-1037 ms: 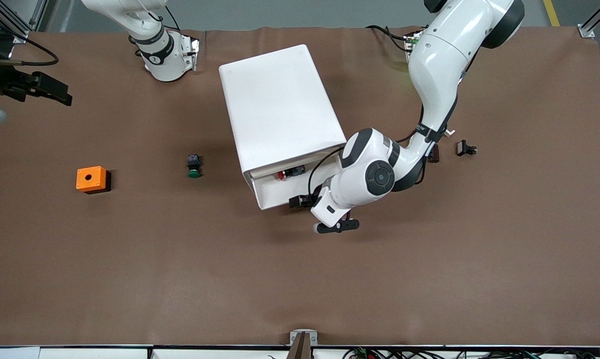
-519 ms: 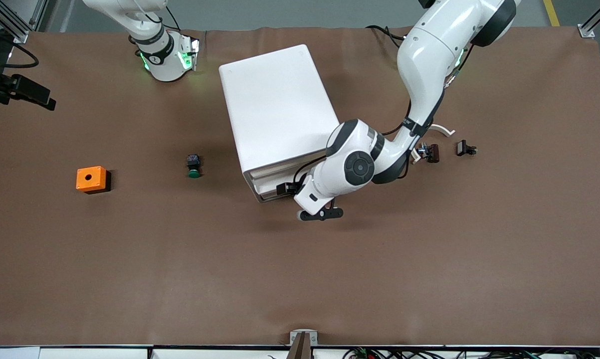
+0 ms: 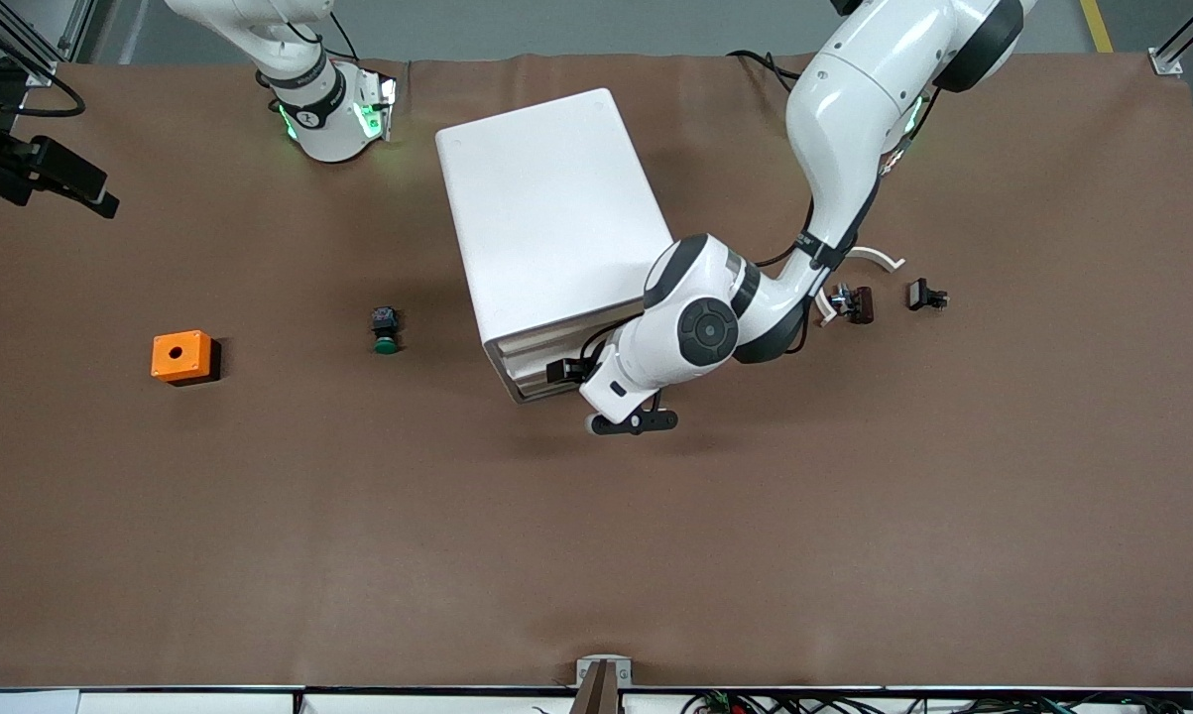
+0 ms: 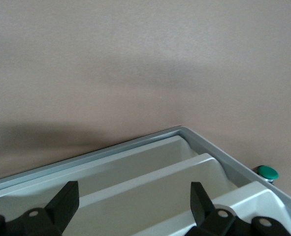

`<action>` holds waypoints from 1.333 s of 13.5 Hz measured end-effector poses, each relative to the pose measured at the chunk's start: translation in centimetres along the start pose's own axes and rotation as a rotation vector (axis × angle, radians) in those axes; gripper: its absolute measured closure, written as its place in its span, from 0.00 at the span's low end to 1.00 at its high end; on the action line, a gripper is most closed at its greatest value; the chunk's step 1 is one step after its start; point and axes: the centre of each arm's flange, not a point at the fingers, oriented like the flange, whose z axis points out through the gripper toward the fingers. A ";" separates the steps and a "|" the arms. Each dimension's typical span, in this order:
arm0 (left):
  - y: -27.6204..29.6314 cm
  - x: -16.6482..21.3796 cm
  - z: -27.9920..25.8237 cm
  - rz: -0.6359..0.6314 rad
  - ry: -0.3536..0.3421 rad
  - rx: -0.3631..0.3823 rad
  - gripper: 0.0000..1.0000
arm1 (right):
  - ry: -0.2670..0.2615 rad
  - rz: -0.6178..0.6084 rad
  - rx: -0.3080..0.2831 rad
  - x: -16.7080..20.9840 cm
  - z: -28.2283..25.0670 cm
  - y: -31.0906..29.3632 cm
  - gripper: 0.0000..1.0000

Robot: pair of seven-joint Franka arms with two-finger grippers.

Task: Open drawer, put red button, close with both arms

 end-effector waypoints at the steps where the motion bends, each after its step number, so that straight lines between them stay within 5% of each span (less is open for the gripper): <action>1: -0.5 0.5 -0.4 -0.009 0.001 0.002 0.00 | 0.000 0.010 0.001 -0.2 0.0 -0.2 0.00; 6: -4.7 5.6 -8.7 -0.009 0.085 -0.033 0.00 | 0.009 0.015 0.004 0.0 0.2 -0.3 0.00; 14: -13.9 6.4 -24.8 0.123 0.048 0.175 0.00 | 0.036 0.051 0.028 0.6 0.0 0.6 0.00; 18: -19.6 4.2 -33.2 0.198 0.062 0.291 0.00 | 0.036 -0.027 0.028 1.1 0.1 3.7 0.00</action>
